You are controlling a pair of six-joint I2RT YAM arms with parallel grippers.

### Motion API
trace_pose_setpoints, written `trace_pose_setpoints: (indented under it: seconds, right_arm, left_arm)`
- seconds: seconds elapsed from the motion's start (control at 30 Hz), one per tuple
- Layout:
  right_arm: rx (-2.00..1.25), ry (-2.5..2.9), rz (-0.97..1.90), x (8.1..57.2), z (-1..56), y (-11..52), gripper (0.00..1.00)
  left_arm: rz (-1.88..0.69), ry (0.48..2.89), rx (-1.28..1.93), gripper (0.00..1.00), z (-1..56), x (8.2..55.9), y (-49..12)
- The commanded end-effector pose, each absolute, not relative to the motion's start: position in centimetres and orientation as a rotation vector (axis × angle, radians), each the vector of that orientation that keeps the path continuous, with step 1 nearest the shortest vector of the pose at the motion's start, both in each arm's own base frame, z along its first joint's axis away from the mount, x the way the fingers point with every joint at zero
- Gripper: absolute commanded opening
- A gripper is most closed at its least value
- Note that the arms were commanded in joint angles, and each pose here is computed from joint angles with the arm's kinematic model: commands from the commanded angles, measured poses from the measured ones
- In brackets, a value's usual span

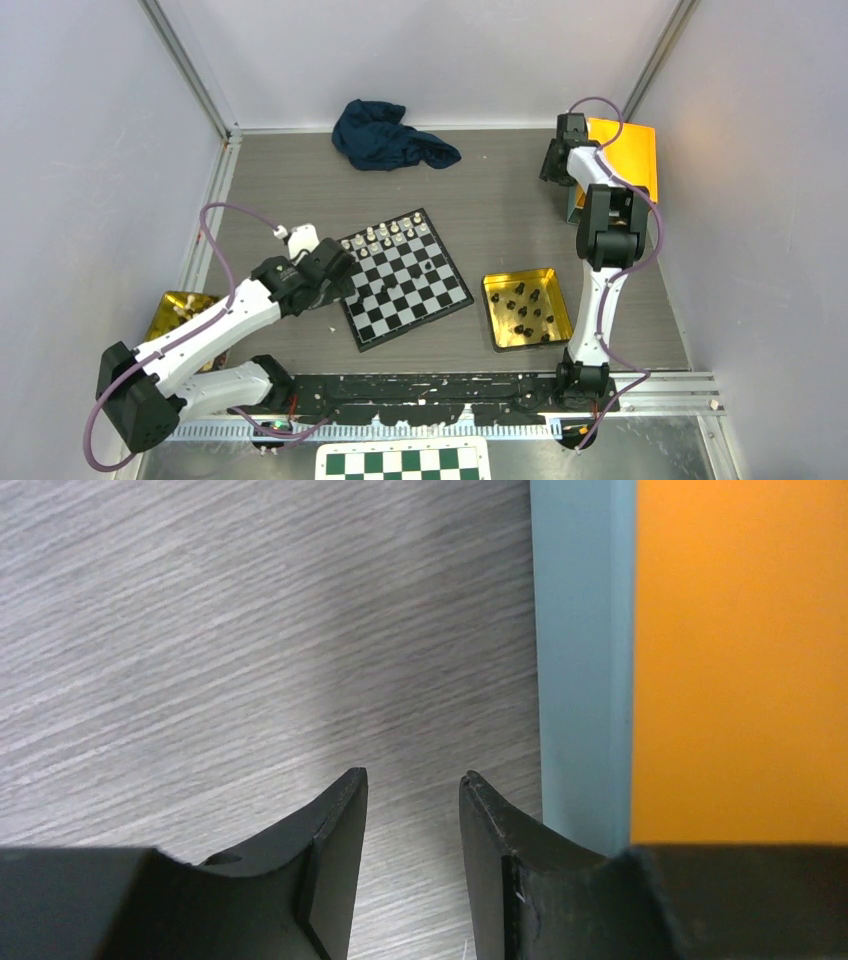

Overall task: Set up the chess pieces on the board
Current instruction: Move the distractor to the corner of the board, then move the chessboard to the center of the board.

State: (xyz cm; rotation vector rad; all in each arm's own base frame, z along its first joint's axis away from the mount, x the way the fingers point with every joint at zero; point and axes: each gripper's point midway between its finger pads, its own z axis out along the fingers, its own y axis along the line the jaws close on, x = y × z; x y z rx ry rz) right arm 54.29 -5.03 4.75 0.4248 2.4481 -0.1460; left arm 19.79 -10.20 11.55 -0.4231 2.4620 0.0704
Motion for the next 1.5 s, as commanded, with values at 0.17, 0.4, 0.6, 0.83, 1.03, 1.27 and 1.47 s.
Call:
trace_pose_setpoints:
  seconds: [0.17, 0.4, 0.6, 0.83, 1.03, 1.27, 1.47]
  right_arm:
    - [0.181, 2.349, 0.017, 56.0, 11.1, 2.9, 0.47]
    - [0.009, 2.419, 0.066, 51.6, 10.4, 10.9, 0.46]
    - [-0.075, 2.456, 0.092, 47.6, 10.1, 14.6, 0.43]
    - [-0.131, 2.504, 0.127, 44.0, 8.8, 17.2, 0.35]
    - [-0.206, 2.524, 0.133, 41.9, 8.0, 19.6, 0.28]
    - [-0.231, 2.551, 0.141, 40.4, 6.9, 20.7, 0.22]
    - [-0.238, 2.572, 0.149, 39.3, 5.8, 21.0, 0.15]
  left_arm:
    - [0.069, 2.452, -0.579, 0.98, 11.2, 16.9, -7.7]
    - [0.048, 2.421, -0.649, 0.95, 9.6, 17.0, -7.6]
    - [0.058, 2.386, -0.733, 0.91, 7.6, 17.9, -8.0]
    - [0.036, 2.344, -0.873, 0.75, 5.1, 17.9, -8.0]
    - [0.036, 2.339, -0.93, 0.69, 3.5, 18.2, -8.3]
    - [0.01, 2.358, -0.926, 0.64, 2.0, 19.1, -9.6]
    - [-0.007, 2.393, -0.886, 0.58, 1.3, 19.9, -10.9]
